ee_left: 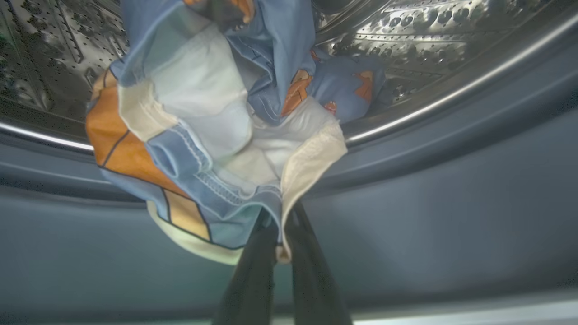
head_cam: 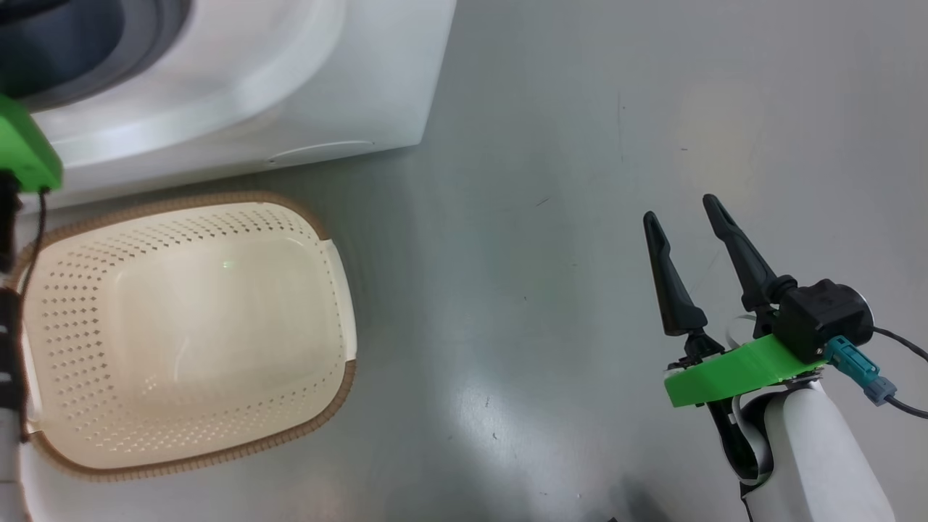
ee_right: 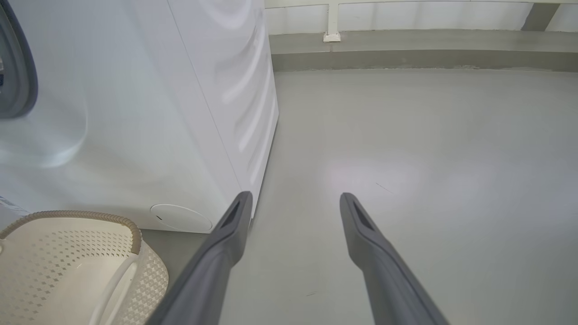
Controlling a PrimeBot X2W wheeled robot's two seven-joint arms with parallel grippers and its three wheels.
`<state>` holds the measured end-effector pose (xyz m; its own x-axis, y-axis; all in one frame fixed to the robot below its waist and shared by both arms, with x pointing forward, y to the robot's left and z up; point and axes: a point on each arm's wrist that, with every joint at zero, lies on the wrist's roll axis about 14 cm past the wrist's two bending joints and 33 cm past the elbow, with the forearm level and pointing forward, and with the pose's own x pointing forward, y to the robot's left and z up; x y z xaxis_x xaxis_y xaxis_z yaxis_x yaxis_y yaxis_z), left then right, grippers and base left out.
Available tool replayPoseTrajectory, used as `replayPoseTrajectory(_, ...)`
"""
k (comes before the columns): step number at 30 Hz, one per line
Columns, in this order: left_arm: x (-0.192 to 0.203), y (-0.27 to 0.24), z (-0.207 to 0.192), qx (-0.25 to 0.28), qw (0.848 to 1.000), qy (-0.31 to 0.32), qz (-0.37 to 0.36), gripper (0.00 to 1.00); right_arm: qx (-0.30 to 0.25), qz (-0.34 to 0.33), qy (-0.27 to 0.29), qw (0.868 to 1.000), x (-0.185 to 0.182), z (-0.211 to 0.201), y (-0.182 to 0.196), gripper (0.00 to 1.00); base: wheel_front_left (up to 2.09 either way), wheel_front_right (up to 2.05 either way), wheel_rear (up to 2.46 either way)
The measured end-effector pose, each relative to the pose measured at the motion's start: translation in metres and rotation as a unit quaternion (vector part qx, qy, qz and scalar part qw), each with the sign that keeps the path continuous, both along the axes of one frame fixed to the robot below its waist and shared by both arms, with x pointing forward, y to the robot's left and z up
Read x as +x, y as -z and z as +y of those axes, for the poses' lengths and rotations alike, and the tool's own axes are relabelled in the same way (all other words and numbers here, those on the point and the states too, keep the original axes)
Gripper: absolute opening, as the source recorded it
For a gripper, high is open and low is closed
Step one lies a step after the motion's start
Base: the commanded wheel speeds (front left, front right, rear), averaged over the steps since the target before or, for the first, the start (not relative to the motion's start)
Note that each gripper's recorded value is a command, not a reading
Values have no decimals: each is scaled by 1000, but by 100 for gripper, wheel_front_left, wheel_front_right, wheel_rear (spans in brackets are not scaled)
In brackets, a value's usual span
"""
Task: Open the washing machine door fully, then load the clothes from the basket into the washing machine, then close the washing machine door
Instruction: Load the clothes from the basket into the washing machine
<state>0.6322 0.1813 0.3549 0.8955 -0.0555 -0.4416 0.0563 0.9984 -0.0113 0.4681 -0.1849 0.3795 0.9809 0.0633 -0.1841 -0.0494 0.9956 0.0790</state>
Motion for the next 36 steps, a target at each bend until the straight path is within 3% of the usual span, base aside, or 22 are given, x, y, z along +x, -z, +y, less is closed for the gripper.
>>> replayPoseTrajectory(18, 94, -61, 28, 47, 993, 18, -103, 0, 11, 21, 13, 1000, 2, -8, 20, 100, 0, 0, 0)
replayPoseTrajectory(36, 152, -50, -20, 99, 980, 99, -143, 0, 8, 53, 37, 998, -9, -27, 40, 100, 0, 0, 0)
